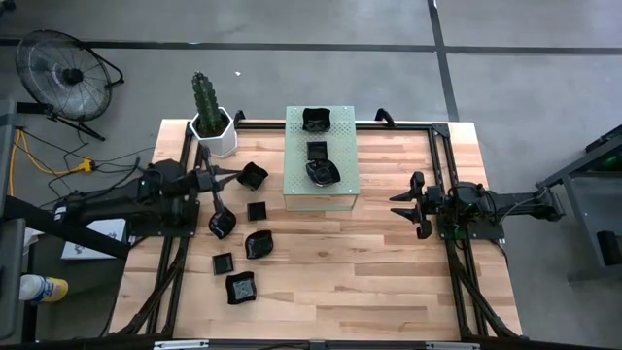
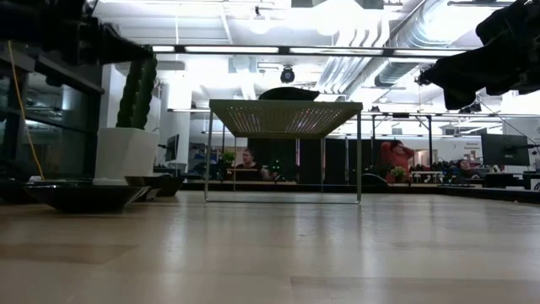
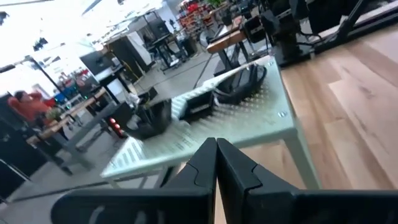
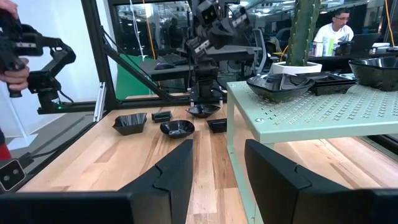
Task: Pick & Place Mini shaped plates
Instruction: Stack the black distorted square plate on top of the black distorted square plate on the shelf
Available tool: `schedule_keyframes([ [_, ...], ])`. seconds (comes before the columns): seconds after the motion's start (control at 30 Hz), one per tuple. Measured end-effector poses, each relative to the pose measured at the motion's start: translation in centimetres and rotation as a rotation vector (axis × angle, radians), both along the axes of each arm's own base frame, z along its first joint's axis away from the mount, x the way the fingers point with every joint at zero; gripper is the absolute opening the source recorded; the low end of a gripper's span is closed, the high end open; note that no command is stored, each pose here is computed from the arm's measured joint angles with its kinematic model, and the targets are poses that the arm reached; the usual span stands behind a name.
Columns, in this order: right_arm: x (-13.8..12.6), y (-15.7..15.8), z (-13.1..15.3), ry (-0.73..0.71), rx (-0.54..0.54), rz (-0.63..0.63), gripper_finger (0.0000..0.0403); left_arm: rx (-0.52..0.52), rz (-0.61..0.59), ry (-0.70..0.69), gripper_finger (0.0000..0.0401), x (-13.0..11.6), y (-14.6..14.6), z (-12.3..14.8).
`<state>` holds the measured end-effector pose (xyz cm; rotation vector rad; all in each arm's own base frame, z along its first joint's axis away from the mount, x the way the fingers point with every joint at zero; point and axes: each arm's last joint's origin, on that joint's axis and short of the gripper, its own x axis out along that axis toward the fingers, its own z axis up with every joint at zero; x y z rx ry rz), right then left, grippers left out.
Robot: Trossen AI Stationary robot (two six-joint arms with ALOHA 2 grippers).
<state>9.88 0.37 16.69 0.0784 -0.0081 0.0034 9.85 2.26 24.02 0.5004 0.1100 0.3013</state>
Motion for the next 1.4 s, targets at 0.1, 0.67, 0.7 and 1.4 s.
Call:
schedule_keyframes([
  [0.1,0.0,0.0,0.0,0.0,0.0,0.0,0.014,0.037,0.013,0.038,0.0003,0.4,0.1,1.4],
  [0.67,0.0,0.0,0.0,0.0,0.0,0.0,0.014,-0.077,0.303,0.273,0.0181,0.3,1.1,8.2],
  [0.7,0.0,0.0,0.0,0.0,0.0,0.0,0.014,-0.11,0.329,0.294,0.0186,0.2,1.3,8.5],
  [1.4,0.0,0.0,0.0,0.0,0.0,0.0,0.014,-0.799,0.535,0.624,0.0191,4.5,6.6,4.9],
])
